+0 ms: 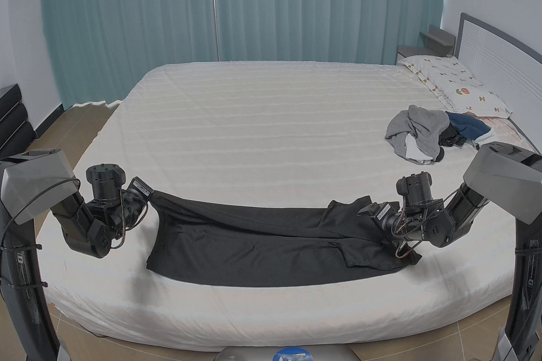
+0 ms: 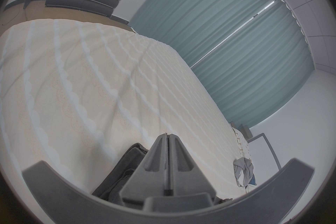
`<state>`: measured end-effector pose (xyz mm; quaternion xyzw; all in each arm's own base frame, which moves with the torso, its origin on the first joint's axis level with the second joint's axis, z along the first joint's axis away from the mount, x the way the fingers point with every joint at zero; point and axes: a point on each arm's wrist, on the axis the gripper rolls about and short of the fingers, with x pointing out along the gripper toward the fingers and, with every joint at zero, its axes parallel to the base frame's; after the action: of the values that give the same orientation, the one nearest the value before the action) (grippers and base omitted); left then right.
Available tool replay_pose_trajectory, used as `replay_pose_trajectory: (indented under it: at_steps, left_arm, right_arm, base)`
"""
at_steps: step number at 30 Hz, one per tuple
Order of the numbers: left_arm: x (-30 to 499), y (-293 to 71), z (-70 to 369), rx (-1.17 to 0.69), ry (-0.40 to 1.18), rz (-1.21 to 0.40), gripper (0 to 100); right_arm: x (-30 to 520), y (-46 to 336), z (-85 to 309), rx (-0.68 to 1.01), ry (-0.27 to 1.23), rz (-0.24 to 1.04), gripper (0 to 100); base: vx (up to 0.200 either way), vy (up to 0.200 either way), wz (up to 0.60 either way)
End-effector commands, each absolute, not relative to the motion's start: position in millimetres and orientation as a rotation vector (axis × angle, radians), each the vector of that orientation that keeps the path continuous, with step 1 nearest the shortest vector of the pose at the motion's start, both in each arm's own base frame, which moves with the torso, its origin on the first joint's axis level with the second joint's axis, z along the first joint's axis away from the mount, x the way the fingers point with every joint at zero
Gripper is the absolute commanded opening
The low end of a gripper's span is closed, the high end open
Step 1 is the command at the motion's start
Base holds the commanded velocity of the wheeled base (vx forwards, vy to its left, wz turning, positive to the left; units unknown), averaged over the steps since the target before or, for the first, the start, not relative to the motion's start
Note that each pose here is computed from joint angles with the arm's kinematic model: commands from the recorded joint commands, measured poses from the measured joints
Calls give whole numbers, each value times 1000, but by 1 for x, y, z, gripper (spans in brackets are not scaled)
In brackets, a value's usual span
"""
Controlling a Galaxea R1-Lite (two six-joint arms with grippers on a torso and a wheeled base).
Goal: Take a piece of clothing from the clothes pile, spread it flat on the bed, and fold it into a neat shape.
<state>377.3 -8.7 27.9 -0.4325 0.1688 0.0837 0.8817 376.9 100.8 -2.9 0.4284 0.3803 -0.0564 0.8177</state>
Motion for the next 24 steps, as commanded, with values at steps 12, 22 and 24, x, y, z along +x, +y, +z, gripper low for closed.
replay_pose_trajectory:
  at_steps: [12, 22, 24]
  left_arm:
    - [377, -9, 27, -901, 353, 177, 0]
    - [377, -9, 27, -900, 350, 181, 0]
    - [378, -8, 27, -899, 345, 187, 0]
  right_arm:
    - [381, 101, -5, 907, 786, -151, 0]
    - [381, 99, -1, 913, 776, -150, 0]
    - [379, 98, -2, 909, 782, -154, 0]
  base:
    - [0, 0, 0]
    - [0, 0, 0]
    - [0, 0, 0]
